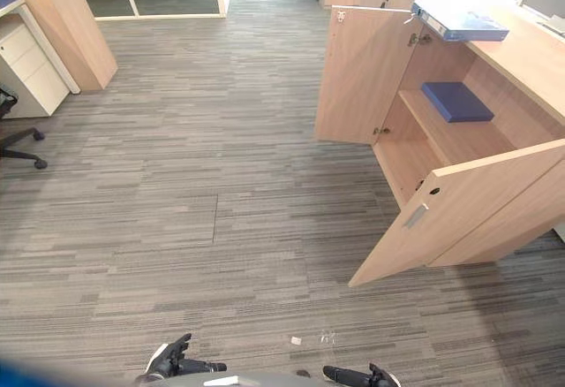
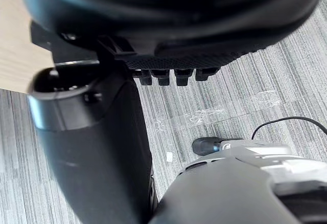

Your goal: Walk over to the cabinet, pick up the folder, carry it to the office cabinet, place the folder inside the office cabinet, then close the office cabinet door

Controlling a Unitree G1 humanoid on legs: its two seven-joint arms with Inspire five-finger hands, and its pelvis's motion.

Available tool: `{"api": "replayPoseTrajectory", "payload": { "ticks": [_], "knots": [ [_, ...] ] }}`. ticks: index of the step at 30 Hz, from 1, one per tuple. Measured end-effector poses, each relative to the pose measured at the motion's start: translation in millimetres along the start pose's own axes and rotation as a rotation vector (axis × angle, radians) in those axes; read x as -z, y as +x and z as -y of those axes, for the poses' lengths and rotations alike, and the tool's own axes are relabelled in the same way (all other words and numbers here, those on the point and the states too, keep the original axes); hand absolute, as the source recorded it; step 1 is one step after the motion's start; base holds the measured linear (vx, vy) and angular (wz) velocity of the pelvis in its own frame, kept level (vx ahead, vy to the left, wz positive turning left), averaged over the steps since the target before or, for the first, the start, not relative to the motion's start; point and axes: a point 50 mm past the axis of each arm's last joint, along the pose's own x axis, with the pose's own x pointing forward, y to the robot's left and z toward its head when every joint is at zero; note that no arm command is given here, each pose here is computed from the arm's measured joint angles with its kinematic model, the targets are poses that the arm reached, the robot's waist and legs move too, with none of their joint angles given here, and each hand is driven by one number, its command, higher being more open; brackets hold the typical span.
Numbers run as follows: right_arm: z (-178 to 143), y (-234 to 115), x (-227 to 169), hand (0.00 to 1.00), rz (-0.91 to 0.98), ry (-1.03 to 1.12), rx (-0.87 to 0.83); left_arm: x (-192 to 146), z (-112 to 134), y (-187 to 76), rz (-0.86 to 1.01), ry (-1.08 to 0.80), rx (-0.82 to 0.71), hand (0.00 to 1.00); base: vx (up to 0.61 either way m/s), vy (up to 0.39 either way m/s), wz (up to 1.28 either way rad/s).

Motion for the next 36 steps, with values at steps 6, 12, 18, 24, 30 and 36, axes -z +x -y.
{"api": "replayPoseTrajectory", "payload": {
  "ticks": [6, 12, 18, 24, 30, 36],
  "knots": [
    [14, -1, 3, 1.00, -0.008, 0.116, 0.054, 0, 6, -1, 0.017, -0.361, -0.060, 1.00, 0.04, 0.058, -0.37],
    [15, -1, 3, 1.00, -0.010, 0.137, 0.075, 4, 7, -5, 0.026, -0.529, -0.108, 1.00, 0.19, 0.215, -0.13],
    [-1, -1, 9, 1.00, -0.030, 0.109, 0.035, 24, -1, -25, 0.049, -0.839, -0.224, 1.00, 0.41, 0.393, -0.28],
    [-11, -5, -35, 1.00, 0.170, 0.040, -0.010, 3, 0, -29, 0.135, -0.766, -0.191, 1.00, 0.48, 0.373, -0.27],
    [-43, -17, -63, 1.00, 0.327, 0.019, -0.089, -24, 13, -26, 0.193, -0.749, -0.167, 1.00, 0.35, 0.068, -0.06],
    [-42, -18, -51, 1.00, 0.298, 0.070, -0.105, -20, 13, -33, 0.196, -0.638, -0.188, 1.00, 0.34, -0.150, -0.07]
  ]
}}
